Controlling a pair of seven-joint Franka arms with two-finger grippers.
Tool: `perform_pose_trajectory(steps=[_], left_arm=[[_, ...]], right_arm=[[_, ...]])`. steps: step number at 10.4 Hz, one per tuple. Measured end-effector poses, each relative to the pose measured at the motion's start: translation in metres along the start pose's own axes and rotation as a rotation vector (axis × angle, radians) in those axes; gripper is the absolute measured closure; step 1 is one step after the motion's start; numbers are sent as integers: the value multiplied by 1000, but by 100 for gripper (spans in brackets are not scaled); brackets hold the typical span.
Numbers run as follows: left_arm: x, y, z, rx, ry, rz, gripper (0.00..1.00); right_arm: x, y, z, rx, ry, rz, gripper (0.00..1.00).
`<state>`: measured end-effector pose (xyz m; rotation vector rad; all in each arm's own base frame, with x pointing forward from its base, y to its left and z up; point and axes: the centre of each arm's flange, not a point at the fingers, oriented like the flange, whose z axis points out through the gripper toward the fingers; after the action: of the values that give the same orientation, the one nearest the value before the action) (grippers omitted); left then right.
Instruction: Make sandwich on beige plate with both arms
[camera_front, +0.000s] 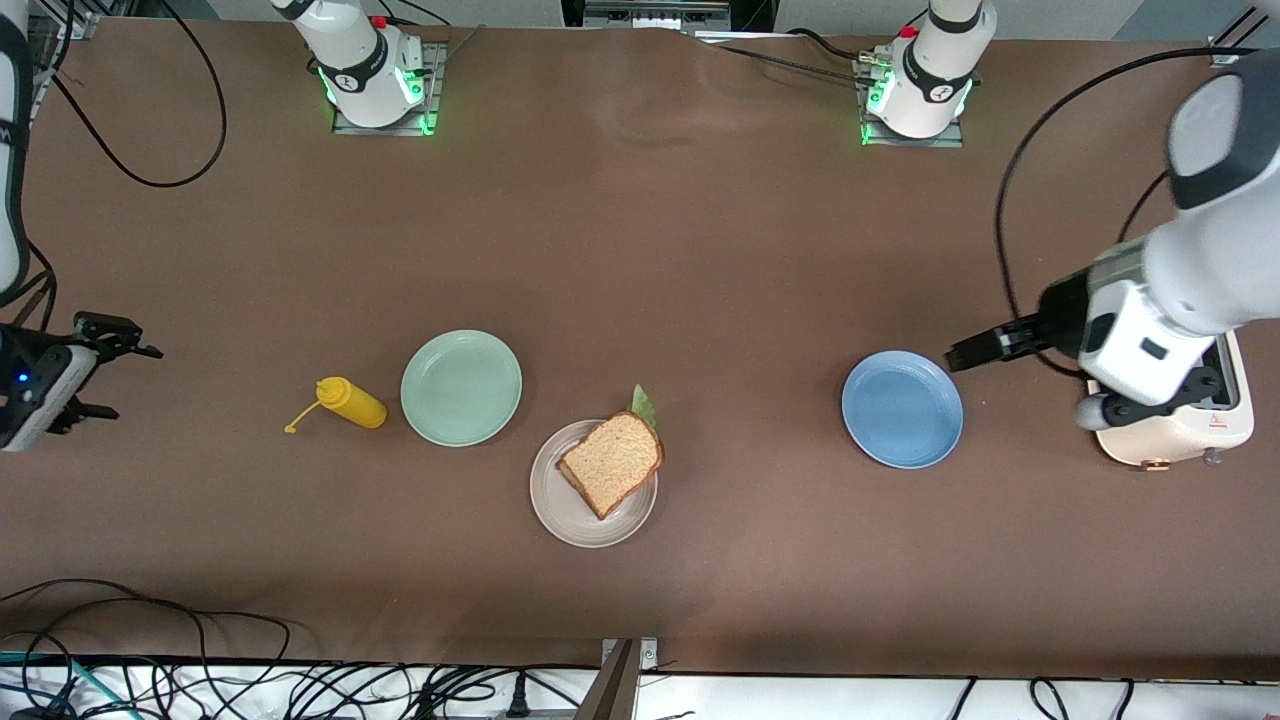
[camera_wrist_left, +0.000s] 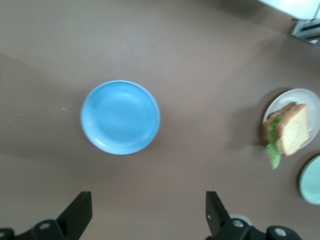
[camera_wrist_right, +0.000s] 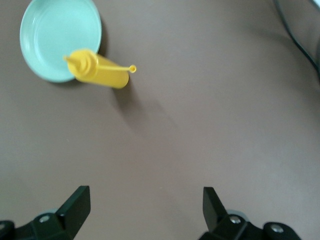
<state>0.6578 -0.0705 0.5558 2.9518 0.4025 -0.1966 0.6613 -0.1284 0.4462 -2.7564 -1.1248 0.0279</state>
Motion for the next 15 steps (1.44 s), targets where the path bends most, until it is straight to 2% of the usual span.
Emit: perform_pose_trajectory(steps=[2, 3, 5, 8, 12, 15], left_arm=[[14, -44, 0, 39, -1, 8, 0], [18, -58, -1, 41, -3, 17, 0], [25, -83, 2, 47, -12, 55, 2], [32, -101, 9, 101, 20, 73, 4], [21, -92, 16, 108, 63, 91, 0], [20, -92, 15, 109, 66, 92, 0]], right_arm=[[11, -30, -15, -6, -39, 303, 0], [27, -47, -17, -28, -60, 403, 0], [60, -80, -14, -56, -88, 519, 0], [76, -99, -14, -67, -110, 590, 0], [74, -97, -16, -81, -113, 619, 0], [72, -106, -53, -133, -123, 606, 0]])
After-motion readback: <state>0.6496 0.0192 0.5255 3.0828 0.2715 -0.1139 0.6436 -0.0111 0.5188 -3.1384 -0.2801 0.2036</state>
